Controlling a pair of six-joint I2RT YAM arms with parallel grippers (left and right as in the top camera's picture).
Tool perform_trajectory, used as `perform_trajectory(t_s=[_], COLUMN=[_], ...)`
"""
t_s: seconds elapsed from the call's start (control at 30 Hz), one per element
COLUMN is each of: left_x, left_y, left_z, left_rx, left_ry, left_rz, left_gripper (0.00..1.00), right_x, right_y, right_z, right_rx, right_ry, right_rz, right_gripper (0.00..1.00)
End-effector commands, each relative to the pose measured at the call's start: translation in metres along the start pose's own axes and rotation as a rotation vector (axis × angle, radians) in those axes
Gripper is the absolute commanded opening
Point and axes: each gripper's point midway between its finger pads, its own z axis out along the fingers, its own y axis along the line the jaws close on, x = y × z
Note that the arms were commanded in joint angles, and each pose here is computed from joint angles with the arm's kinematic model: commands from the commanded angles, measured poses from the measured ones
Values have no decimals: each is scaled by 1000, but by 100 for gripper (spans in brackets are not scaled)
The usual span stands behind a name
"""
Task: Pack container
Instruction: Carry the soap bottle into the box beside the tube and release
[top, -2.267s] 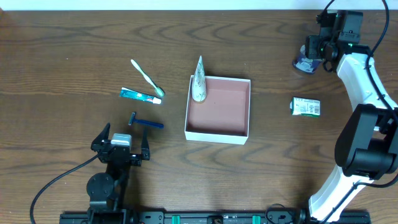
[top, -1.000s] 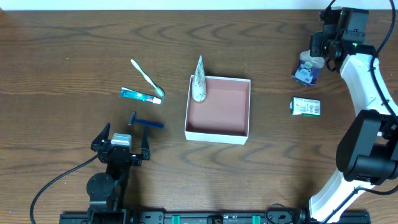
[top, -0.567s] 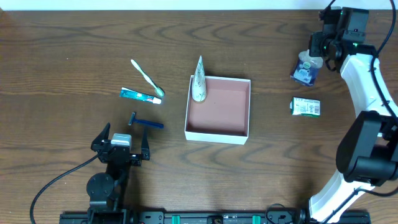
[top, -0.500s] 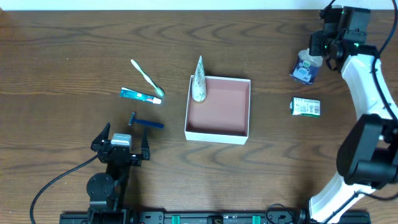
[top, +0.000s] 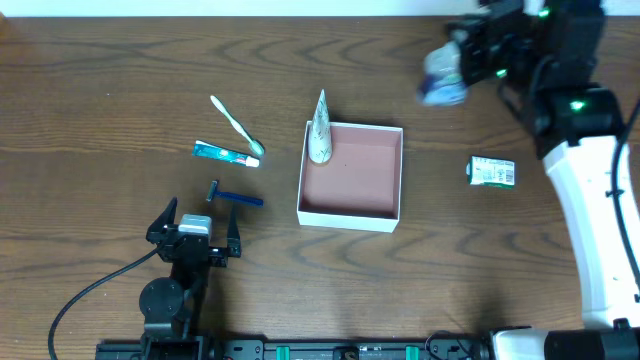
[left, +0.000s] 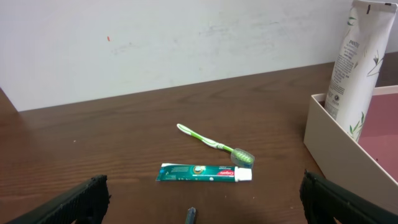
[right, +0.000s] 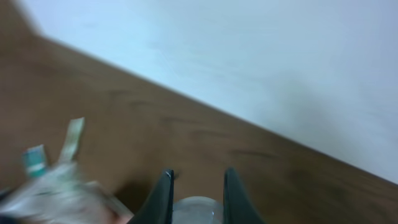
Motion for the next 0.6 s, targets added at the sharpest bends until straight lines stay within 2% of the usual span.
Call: perform_trajectory(t_s=[0.0,0.23,0.57], left_x=[15,15,15], left_y=[-4,-4,-4], left_z=[1,1,1], left_rx=[18,18,18], left_ry=[44,44,44], left_rz=[-9,-9,-9], left_gripper=[98,98,98], right_x=[-2,17,56], right_y=[36,76,96], right_z=[8,28,54], right_rx=[-41,-19,70], right_ry=[13,78,91], right_rz=[0,10,11], right_gripper=[1,1,2])
